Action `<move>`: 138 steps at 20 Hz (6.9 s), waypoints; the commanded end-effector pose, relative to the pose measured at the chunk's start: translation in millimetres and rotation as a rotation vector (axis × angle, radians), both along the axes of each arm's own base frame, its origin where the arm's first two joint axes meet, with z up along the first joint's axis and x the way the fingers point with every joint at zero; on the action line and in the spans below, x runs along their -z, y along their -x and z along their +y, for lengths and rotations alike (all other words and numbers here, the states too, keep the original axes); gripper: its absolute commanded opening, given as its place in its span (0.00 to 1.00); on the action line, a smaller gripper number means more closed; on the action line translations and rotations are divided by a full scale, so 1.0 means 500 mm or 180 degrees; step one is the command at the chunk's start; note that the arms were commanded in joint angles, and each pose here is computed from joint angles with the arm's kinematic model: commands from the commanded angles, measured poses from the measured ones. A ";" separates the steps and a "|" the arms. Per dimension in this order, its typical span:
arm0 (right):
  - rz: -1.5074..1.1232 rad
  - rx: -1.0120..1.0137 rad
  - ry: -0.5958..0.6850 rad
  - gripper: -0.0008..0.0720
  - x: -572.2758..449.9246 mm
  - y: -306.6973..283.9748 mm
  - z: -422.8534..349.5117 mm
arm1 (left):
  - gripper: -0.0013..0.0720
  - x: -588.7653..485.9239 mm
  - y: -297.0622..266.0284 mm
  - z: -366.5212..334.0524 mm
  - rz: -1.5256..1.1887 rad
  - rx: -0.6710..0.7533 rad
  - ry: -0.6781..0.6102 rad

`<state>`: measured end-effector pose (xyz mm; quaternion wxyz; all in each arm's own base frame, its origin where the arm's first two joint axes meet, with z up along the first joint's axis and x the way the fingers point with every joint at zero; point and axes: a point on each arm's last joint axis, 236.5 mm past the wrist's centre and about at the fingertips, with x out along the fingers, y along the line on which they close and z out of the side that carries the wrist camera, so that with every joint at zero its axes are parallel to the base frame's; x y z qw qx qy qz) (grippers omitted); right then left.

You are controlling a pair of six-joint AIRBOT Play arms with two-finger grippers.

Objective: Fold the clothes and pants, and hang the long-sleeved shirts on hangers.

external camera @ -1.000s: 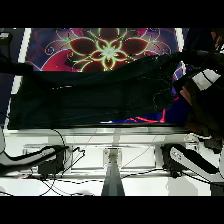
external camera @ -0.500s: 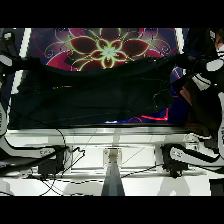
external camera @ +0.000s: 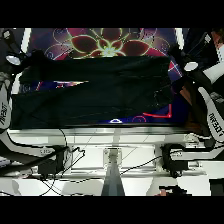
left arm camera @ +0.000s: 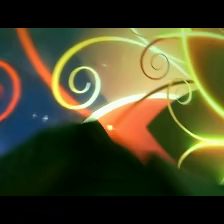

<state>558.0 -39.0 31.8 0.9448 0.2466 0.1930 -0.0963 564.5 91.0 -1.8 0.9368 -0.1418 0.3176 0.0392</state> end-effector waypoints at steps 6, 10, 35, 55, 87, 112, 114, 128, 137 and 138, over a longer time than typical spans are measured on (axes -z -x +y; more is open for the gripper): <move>-0.0042 0.0041 0.0030 0.99 0.004 -0.006 0.008 | 0.96 -0.049 0.028 0.056 -0.0044 -0.0144 0.0102; 0.0110 -0.0137 -0.0065 0.98 0.025 0.001 0.038 | 0.95 -0.019 0.155 0.168 0.0526 -0.0216 0.0282; 0.0456 -0.0540 -0.0290 0.97 0.069 0.029 0.107 | 0.06 0.145 0.149 0.182 0.1341 0.0601 -0.1523; 0.0471 -0.0580 -0.0206 0.97 0.071 0.030 0.106 | 0.04 -0.185 0.344 0.126 0.1278 0.0975 -0.1607; 0.0563 -0.0743 0.0004 0.97 0.083 0.038 0.111 | 0.47 0.059 0.333 0.319 0.1272 -0.0336 0.0215; 0.0611 -0.0807 0.0037 0.97 0.089 0.043 0.116 | 0.04 -0.012 0.238 0.347 0.0610 -0.0303 0.0853; 0.0612 -0.0808 0.0035 0.97 0.088 0.043 0.117 | 0.04 -0.073 0.232 0.341 0.0557 -0.0145 0.0762; 0.0932 -0.1387 0.0494 0.84 0.054 0.115 0.128 | 0.04 0.037 0.370 0.464 0.1862 -0.0168 -0.0205; 0.1109 -0.1284 0.0688 0.56 -0.094 0.251 0.012 | 0.77 0.036 0.362 0.440 0.1863 -0.0263 -0.0007; 0.1241 -0.1199 0.0667 0.38 -0.098 0.280 -0.009 | 0.61 0.027 0.361 0.431 0.1848 -0.0247 0.0023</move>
